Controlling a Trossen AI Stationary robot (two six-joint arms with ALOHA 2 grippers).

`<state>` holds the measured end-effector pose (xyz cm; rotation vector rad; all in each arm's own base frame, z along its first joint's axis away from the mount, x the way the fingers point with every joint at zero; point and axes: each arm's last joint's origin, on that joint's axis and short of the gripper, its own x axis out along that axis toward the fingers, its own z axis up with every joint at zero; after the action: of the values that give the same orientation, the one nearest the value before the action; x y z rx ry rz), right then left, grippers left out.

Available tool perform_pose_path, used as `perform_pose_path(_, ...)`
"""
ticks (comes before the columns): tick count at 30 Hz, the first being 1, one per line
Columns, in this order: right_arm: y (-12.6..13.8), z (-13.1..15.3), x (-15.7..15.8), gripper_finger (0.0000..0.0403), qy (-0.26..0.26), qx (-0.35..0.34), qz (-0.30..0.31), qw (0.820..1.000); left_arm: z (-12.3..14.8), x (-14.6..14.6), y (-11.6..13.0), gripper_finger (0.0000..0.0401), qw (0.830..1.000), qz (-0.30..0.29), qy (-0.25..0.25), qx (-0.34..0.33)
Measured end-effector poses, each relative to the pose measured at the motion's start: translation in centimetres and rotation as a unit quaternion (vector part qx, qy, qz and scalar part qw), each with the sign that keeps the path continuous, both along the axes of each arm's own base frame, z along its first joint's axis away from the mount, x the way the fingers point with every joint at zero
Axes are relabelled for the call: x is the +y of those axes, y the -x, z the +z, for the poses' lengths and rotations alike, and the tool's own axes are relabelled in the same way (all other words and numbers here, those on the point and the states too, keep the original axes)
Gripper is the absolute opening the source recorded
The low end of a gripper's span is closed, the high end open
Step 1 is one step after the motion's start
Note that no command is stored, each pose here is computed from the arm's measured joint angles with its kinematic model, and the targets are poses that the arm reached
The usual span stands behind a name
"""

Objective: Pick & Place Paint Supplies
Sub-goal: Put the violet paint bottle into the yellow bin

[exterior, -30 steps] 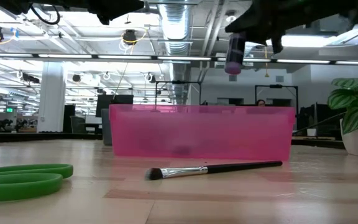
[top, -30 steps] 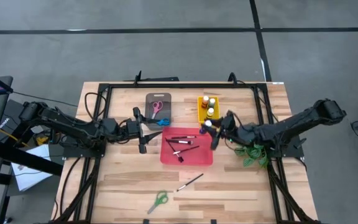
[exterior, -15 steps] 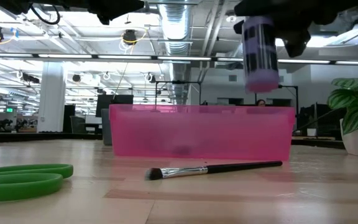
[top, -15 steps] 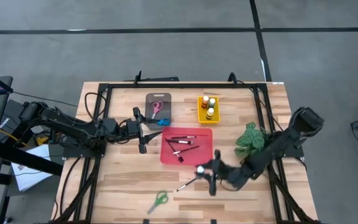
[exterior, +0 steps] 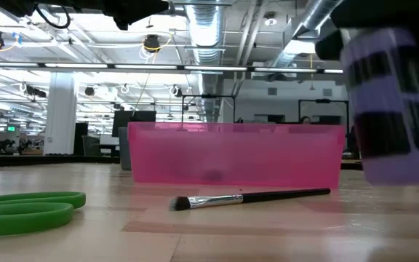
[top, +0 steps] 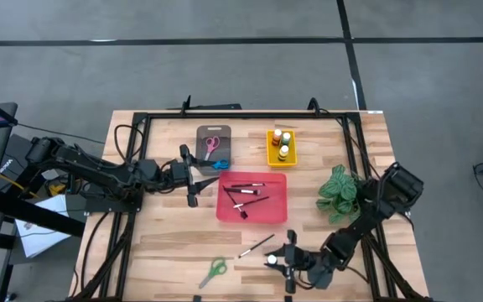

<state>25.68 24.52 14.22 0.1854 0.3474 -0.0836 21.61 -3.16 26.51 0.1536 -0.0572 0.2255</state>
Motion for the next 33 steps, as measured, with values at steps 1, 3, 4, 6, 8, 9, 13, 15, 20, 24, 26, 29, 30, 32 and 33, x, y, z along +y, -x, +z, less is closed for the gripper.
perform_pose_path(1, 0.1, -0.2, 0.1, 0.0109, 0.003, 0.0, 0.0, 1.0, 0.0, 0.0, 0.0, 0.0208, 1.0, 0.001, 0.0, 0.0)
perform_pose_path(3, 0.1, -1.0, 0.4, 0.0109, 0.014, 0.002, 0.002, 1.0, 0.0, 0.0, 0.0, 0.0208, 1.0, 0.001, 0.0, 0.0)
perform_pose_path(4, 0.1, -1.5, 0.5, 0.0109, 0.024, 0.005, 0.002, 1.0, 0.0, 0.0, 0.0, 0.0208, 1.0, 0.001, 0.0, 0.0)
perform_pose_path(6, 0.0, -2.2, 0.7, 0.0109, 0.036, -0.003, -0.005, 0.999, 0.0, 0.0, 0.0, 0.0208, 1.0, 0.001, 0.0, 0.0)
perform_pose_path(8, 0.1, -2.5, 1.0, 0.0109, 0.037, -0.009, -0.005, 0.999, 0.0, 0.0, 0.0, 0.0208, 1.0, 0.001, 0.0, 0.0)
perform_pose_path(9, 0.1, -2.6, 1.0, 0.0109, 0.038, -0.008, -0.003, 0.999, 0.0, 0.0, 0.0, 0.0208, 1.0, 0.001, 0.0, 0.0)
perform_pose_path(13, 0.2, -2.7, 1.2, 0.0114, 0.046, -0.006, 0.006, 0.999, 0.0, 0.0, 0.0, 0.0208, 1.0, 0.001, 0.0, 0.0)
perform_pose_path(15, 0.3, -2.5, 1.1, 0.014, 0.046, -0.002, 0.013, 0.999, 0.0, 0.0, 0.0, 0.0208, 1.0, 0.001, 0.0, 0.0)
perform_pose_path(20, 0.4, -2.0, 0.9, 0.0217, 0.052, 0.005, 0.016, 0.999, 0.0, 0.0, 0.0, 0.0208, 1.0, 0.001, 0.0, 0.0)
perform_pose_path(24, 0.5, -1.3, 0.7, 0.0238, 0.052, 0.005, 0.015, 0.999, 0.0, 0.0, 0.0, 0.0208, 1.0, 0.001, 0.001, 0.001)
perform_pose_path(26, 0.4, -0.6, 0.4, 0.024, 0.048, 0.002, 0.011, 0.999, 0.0, 0.0, 0.0, 0.0208, 1.0, 0.001, 0.001, 0.0)
perform_pose_path(29, 0.5, 0.9, 0.1, 0.0237, 0.036, 0.002, 0.022, 0.999, 0.0, 0.0, 0.0, 0.0208, 1.0, 0.001, 0.002, 0.0)
perform_pose_path(30, 0.6, 1.4, -0.1, 0.0236, 0.031, 0.01, 0.033, 0.999, 0.0, 0.0, 0.0, 0.0208, 1.0, 0.001, 0.002, 0.0)
perform_pose_path(32, 0.7, 2.2, -0.7, 0.0231, 0.008, 0.038, 0.057, 0.998, 0.0, 0.0, 0.0, 0.0208, 1.0, 0.001, 0.002, 0.0)
perform_pose_path(33, 0.8, 2.5, -1.0, 0.0229, -0.006, 0.053, 0.069, 0.996, 0.0, 0.0, 0.0, 0.0208, 1.0, 0.001, 0.002, 0.0)
